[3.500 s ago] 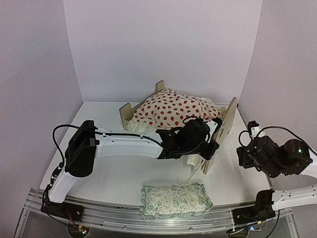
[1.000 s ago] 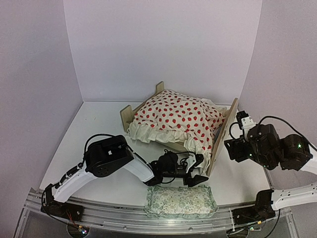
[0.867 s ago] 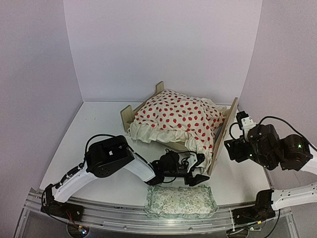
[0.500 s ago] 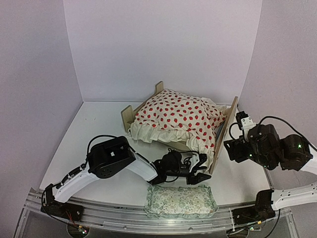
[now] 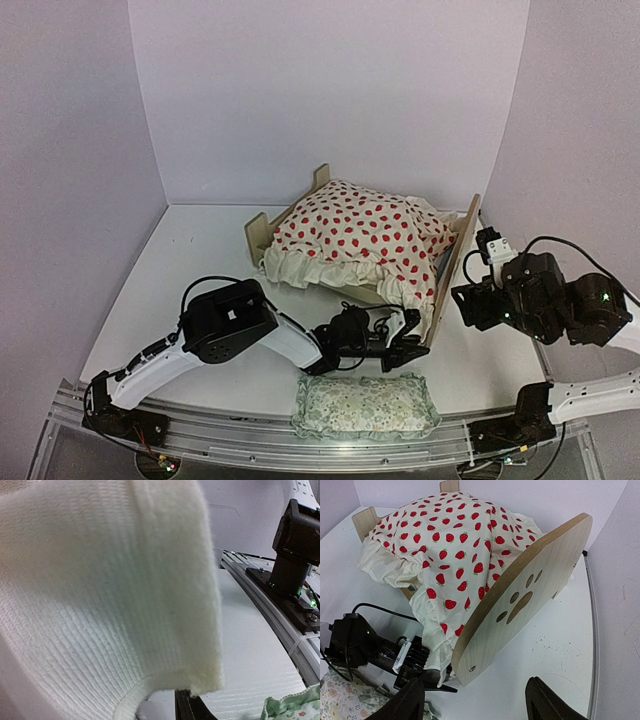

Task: Set up the pet bed
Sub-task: Adjust the bed frame with three-quarters of the mattress attached at the center of the board.

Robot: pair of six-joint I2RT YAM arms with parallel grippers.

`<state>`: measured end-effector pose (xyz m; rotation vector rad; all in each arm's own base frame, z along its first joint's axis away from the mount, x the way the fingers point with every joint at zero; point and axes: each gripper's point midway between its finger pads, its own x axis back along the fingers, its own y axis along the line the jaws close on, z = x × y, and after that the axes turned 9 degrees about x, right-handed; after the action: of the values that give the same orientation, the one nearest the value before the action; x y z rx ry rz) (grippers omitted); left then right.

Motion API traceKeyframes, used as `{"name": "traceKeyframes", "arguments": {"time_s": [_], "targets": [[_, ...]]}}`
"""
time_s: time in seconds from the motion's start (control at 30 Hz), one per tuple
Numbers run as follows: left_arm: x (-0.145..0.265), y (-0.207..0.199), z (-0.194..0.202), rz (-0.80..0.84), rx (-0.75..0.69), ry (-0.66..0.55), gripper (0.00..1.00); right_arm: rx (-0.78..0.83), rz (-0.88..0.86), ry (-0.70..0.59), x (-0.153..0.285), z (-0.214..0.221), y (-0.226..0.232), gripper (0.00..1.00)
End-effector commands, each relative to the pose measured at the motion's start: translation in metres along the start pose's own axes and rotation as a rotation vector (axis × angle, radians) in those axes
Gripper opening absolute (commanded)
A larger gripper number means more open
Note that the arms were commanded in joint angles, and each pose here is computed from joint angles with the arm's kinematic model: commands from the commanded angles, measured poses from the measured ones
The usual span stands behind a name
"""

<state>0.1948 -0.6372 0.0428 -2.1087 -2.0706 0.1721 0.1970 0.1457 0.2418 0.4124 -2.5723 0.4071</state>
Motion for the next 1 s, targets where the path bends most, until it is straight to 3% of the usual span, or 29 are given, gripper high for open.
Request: {"name": "traceKeyframes", "arguments": {"time_s": [0.0,0.1,0.47,0.97], "targets": [[-0.004,0.007,0.016,-0.030,0.019,0.020,0.22,-0.019,-0.021,-0.026,0.003,-0.004,0.001,0.70],[-0.002,0.007,0.014,-0.037,0.011,0.018,0.13,-0.020,-0.025,-0.026,0.003,-0.004,0.001,0.70],[0.018,0.004,0.015,-0.073,-0.059,0.058,0.00,-0.017,-0.030,-0.021,0.001,-0.005,0.005,0.70],[0.040,-0.016,-0.028,-0.057,0.049,0.055,0.00,-0.034,-0.061,0.063,-0.015,0.012,0.025,0.70]]}}
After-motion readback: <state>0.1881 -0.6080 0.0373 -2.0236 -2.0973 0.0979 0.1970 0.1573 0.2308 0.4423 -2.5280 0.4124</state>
